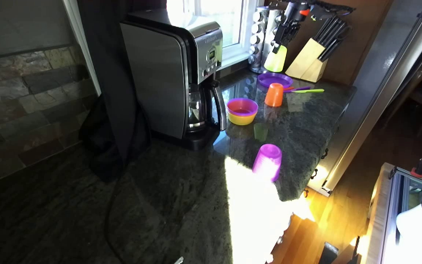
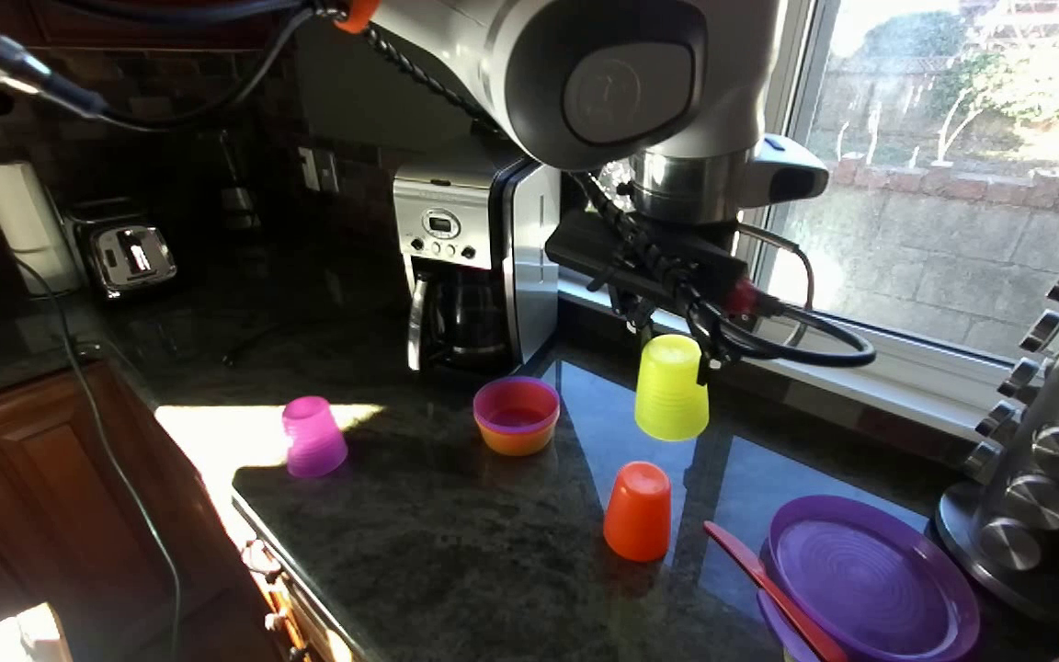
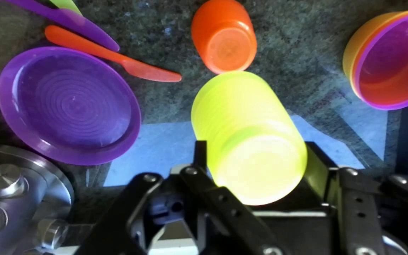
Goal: Stack the cups
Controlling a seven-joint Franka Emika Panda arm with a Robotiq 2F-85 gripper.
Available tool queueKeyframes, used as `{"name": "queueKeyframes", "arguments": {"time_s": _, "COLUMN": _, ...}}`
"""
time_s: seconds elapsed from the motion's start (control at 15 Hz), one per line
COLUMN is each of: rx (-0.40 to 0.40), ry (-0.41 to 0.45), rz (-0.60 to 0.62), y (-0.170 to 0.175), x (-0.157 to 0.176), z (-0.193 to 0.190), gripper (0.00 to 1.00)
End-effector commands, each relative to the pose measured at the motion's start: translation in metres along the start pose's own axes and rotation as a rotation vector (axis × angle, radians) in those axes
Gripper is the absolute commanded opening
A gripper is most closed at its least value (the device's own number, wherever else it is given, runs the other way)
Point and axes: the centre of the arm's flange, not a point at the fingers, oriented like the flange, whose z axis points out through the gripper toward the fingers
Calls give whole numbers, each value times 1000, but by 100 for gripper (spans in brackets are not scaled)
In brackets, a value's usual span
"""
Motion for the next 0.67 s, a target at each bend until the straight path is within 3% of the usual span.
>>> {"name": "queueKeyframes", "arguments": {"time_s": 0.0, "rx": 24, "ry": -100, "rz": 95, "y": 18, "x": 23, "z": 21, "gripper": 42}}
{"name": "queueKeyframes", "arguments": {"time_s": 0.33, "rx": 81, "ry": -223, "rz": 153, "y": 24, "x": 17, "z": 33, "gripper": 42}}
{"name": "queueKeyframes", "arguments": {"time_s": 0.6, "rx": 81, "ry": -234, "rz": 180, "y": 22, "x": 7, "z": 44, "gripper": 42}}
